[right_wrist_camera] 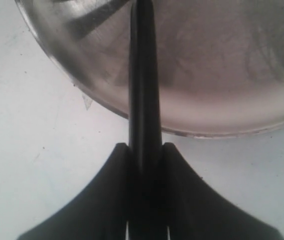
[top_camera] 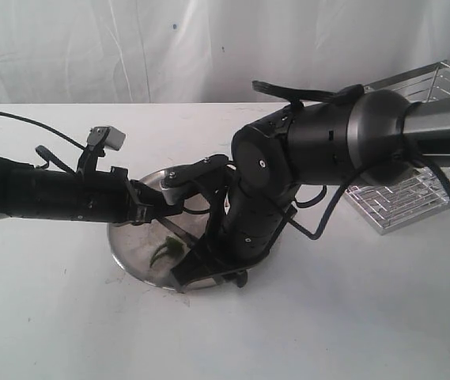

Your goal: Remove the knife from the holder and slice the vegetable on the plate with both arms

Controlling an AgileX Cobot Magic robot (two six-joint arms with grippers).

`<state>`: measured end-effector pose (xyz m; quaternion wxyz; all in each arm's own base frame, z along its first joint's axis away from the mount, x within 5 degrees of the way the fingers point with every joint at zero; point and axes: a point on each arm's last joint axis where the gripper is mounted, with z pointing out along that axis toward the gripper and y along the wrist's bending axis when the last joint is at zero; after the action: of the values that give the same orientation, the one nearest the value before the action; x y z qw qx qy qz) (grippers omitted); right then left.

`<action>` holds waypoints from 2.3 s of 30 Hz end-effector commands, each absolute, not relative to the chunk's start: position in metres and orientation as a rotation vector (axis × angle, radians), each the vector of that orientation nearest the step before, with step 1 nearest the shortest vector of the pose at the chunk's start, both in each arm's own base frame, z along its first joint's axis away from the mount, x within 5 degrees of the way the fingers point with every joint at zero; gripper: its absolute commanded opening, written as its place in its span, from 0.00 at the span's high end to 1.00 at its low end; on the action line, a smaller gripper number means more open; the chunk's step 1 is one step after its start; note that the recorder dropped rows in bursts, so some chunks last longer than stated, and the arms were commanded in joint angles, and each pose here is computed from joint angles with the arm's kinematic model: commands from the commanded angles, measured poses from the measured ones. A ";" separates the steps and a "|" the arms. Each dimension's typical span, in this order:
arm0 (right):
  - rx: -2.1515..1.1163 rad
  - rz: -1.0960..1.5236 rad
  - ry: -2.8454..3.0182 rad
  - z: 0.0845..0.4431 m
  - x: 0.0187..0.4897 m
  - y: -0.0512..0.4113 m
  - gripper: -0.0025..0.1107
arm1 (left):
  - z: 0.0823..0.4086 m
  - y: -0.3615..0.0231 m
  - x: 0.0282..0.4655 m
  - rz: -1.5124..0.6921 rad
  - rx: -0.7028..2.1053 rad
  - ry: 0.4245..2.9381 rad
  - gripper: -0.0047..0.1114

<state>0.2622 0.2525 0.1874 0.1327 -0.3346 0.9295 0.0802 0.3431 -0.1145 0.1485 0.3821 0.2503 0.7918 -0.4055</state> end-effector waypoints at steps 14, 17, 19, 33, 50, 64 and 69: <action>-0.790 0.011 2.673 0.190 0.221 0.285 0.98 | 0.155 -0.114 0.344 -1.054 0.614 1.993 0.96; -0.783 0.036 2.688 0.189 0.217 0.288 0.98 | 0.153 -0.113 0.345 -1.033 0.605 2.012 0.96; -0.788 0.035 2.686 0.189 0.216 0.288 0.98 | 0.151 -0.112 0.346 -1.010 0.594 2.031 0.96; -0.655 0.082 2.716 0.185 0.216 0.293 0.98 | 0.150 -0.111 0.347 -0.994 0.590 2.041 0.96; -0.661 0.070 2.719 0.185 0.215 0.292 0.98 | 0.124 -0.112 0.353 -1.002 0.579 2.100 0.96; -0.700 0.013 2.765 0.149 0.215 0.293 0.98 | 0.095 -0.111 0.352 -1.020 0.545 2.186 0.96; -0.700 0.008 2.767 0.149 0.214 0.292 0.98 | 0.091 -0.108 0.353 -0.979 0.502 2.240 0.96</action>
<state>0.2140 0.2948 0.1496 0.1430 -0.2424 0.9595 0.0101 0.3530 -0.1136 0.1040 0.3370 0.2256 0.8231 -0.3976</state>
